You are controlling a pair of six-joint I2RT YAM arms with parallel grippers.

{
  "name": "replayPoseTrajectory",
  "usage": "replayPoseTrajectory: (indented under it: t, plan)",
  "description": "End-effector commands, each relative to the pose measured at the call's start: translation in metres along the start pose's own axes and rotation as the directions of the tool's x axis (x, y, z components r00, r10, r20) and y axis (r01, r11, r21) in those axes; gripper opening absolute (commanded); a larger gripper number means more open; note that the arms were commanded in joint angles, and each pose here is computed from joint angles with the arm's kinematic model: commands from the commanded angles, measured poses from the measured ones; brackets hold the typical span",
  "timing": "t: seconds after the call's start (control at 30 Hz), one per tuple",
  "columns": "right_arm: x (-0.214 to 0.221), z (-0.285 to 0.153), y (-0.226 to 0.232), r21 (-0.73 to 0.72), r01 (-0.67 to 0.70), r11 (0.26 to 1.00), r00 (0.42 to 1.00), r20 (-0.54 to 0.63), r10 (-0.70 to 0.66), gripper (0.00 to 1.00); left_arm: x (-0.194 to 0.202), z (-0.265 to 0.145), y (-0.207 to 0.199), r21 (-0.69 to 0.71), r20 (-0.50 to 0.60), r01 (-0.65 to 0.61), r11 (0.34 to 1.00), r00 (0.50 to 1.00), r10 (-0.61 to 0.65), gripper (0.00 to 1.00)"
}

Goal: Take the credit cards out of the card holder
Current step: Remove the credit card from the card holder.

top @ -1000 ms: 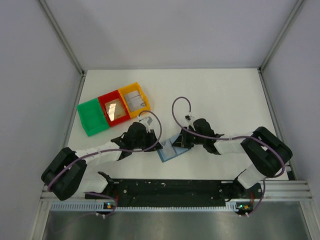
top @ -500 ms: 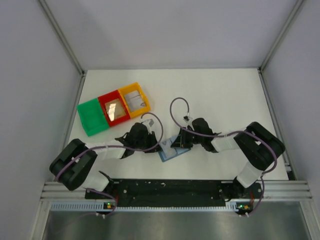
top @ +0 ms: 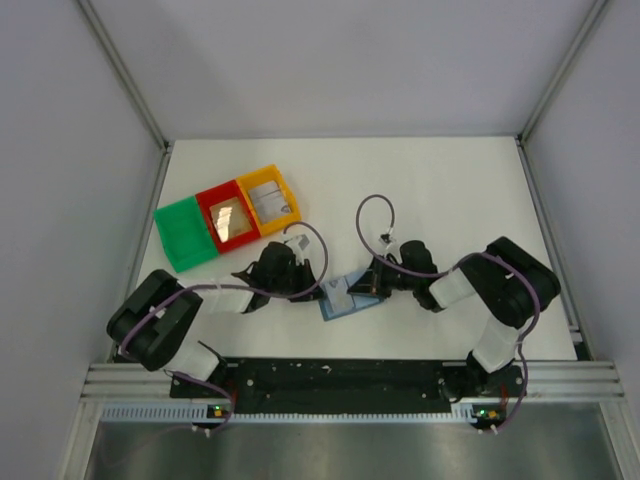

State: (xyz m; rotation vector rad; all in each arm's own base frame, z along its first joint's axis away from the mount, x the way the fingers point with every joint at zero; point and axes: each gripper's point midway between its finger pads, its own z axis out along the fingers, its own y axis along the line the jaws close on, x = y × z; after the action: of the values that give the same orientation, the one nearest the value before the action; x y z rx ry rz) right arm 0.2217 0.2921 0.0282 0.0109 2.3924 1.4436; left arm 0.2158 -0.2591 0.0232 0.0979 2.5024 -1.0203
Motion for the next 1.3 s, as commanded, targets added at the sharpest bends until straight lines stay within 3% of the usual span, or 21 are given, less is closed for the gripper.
replayPoseTrajectory:
  t: [0.0,0.37,0.6,0.83,1.13,1.27]
  plan:
    - [-0.004,-0.003,0.025,-0.118,0.047,0.992,0.999,0.003,-0.047,0.0,0.02,0.003,0.045,-0.169,-0.058,-0.021,0.985,0.998,0.011,0.02]
    - [-0.017,-0.02,0.009,-0.093,0.042,0.995,0.998,0.051,-0.037,0.0,0.014,0.001,0.058,-0.209,-0.06,-0.003,0.978,0.998,-0.009,0.0]
    - [-0.015,-0.023,0.004,-0.067,0.049,0.997,0.998,0.052,-0.045,0.0,0.005,-0.001,0.042,-0.154,-0.04,0.02,0.988,0.999,-0.026,0.0]
    - [-0.02,-0.023,0.009,-0.081,0.035,0.996,0.996,0.083,-0.028,0.0,-0.03,-0.021,-0.025,0.073,0.08,0.067,0.995,0.994,-0.073,0.26]
    - [-0.021,-0.019,0.012,-0.077,0.041,0.996,0.995,0.089,-0.034,0.0,-0.037,-0.008,-0.056,0.156,0.041,0.075,0.985,0.996,-0.082,0.3]
    - [-0.019,-0.019,0.01,-0.07,0.043,0.997,0.996,0.08,-0.038,0.0,-0.036,0.007,-0.056,0.153,0.015,0.074,0.985,0.997,-0.077,0.26]
